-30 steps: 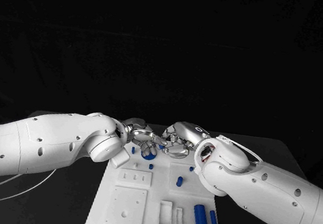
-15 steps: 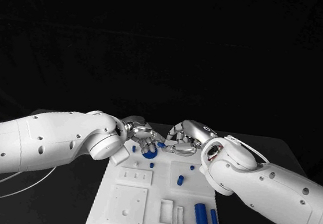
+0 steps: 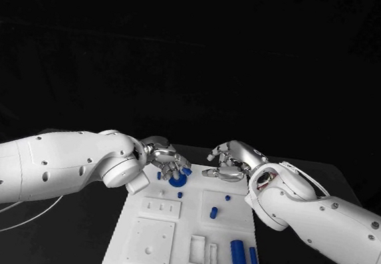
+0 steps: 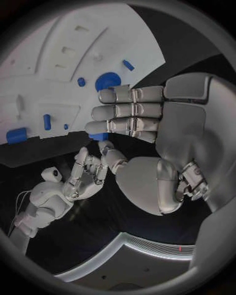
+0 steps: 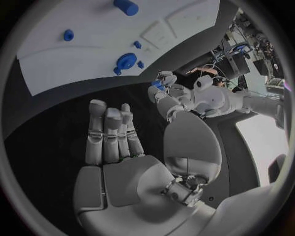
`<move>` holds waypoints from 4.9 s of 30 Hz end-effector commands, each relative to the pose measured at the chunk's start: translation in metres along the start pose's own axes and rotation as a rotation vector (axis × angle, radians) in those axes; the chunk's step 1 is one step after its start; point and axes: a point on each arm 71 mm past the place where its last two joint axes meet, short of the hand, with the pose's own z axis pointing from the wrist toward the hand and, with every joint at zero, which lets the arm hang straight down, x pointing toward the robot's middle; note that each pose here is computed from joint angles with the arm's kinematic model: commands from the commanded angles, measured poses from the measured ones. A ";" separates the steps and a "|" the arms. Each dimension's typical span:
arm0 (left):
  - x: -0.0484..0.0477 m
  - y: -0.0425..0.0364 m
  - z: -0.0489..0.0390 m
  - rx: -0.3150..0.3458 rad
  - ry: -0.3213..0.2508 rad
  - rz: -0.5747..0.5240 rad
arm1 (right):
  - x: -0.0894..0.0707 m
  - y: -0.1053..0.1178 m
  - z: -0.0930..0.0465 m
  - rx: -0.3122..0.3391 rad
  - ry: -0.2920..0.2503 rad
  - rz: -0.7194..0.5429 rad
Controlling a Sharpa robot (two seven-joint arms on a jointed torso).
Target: Assemble the parts on the task board
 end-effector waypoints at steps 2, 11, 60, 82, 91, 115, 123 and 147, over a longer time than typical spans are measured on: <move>0.0011 -0.0012 -0.0006 0.015 0.003 0.052 | -0.003 -0.003 -0.002 -0.011 -0.023 0.026; -0.0076 0.0084 -0.0115 0.044 -0.118 0.175 | -0.018 -0.033 -0.009 0.046 -0.088 0.072; 0.0448 0.0695 -0.0244 -0.015 -0.180 0.525 | -0.035 -0.072 -0.026 0.137 -0.100 0.126; 0.0473 0.0766 -0.0220 -0.043 -0.152 0.535 | -0.034 -0.072 -0.026 0.138 -0.096 0.127; 0.0516 0.0787 -0.0217 -0.046 -0.133 0.536 | -0.034 -0.073 -0.026 0.140 -0.095 0.128; 0.0566 0.0834 -0.0251 -0.077 -0.060 0.547 | -0.034 -0.075 -0.027 0.147 -0.092 0.136; 0.0554 0.0847 -0.0252 -0.086 -0.062 0.526 | -0.034 -0.075 -0.027 0.147 -0.092 0.138; 0.0376 0.0881 -0.0294 -0.076 -0.259 0.137 | -0.034 -0.075 -0.027 0.142 -0.088 0.143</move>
